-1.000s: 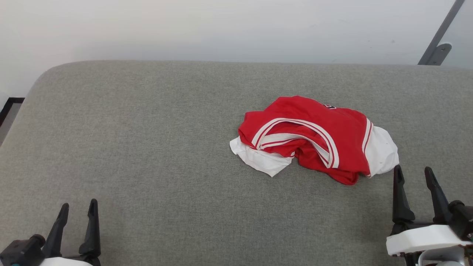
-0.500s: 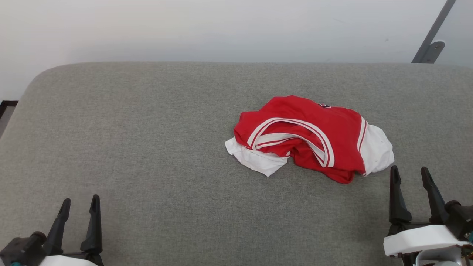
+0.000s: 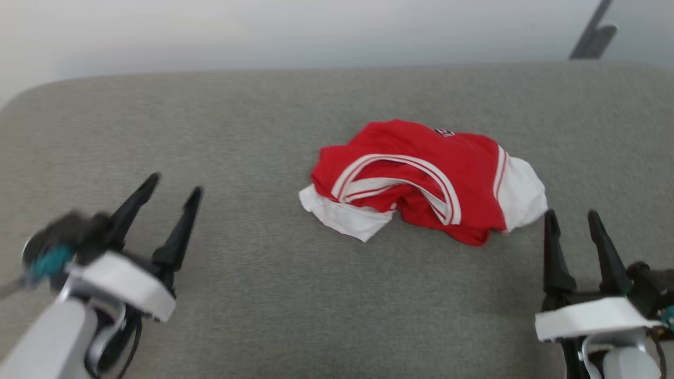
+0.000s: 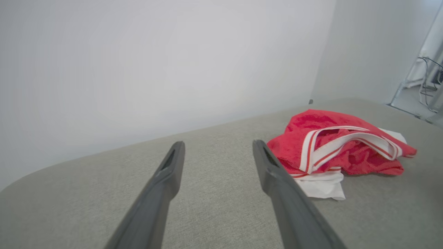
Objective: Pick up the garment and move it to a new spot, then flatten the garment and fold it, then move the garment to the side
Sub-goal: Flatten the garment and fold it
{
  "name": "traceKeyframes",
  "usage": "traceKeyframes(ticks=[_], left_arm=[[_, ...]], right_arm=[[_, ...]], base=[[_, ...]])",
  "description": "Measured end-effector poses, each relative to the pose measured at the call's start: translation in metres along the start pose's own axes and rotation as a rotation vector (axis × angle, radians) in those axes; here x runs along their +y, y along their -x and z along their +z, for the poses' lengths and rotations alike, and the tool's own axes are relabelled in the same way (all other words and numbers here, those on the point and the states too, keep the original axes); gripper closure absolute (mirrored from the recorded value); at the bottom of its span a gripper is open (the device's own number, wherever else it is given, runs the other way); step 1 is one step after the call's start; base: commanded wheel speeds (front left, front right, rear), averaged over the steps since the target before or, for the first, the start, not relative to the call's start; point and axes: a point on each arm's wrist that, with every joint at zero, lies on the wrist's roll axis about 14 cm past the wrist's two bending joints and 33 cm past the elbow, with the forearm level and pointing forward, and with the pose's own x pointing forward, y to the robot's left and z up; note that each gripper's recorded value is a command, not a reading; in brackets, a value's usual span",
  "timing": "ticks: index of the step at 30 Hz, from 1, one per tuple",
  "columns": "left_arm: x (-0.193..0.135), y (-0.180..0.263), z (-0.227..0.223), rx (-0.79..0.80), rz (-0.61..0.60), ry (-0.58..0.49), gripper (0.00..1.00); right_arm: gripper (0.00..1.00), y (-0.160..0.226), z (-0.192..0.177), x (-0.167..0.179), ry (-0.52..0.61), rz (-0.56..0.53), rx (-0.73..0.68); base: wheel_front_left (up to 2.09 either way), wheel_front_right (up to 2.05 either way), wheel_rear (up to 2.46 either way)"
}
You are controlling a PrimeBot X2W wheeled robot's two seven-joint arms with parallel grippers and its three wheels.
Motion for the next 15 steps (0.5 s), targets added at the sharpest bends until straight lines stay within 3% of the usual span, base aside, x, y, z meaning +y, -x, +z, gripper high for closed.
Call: traceKeyframes(ticks=[4,8,11,15], left_arm=[[-0.021,-0.030,-0.028,0.228,-0.165,-0.026,0.00],[-0.055,-0.039,-0.068,0.515,-0.327,0.090,0.00],[-0.060,-0.046,-0.083,0.686,-0.389,0.168,0.00],[-0.057,-0.061,-0.098,0.825,-0.434,0.186,0.00]], right_arm=[[0.00,-0.007,0.003,-0.003,-0.022,-0.009,-0.014],[0.00,-0.007,-0.003,-0.017,-0.045,-0.054,-0.001],[0.00,-0.005,-0.007,-0.028,-0.070,-0.091,0.009],[0.00,0.005,-0.015,-0.046,-0.100,-0.156,0.033]], base=[[0.00,0.00,0.00],[0.00,0.00,0.00],[0.00,0.00,0.00],[0.00,0.00,0.00]])
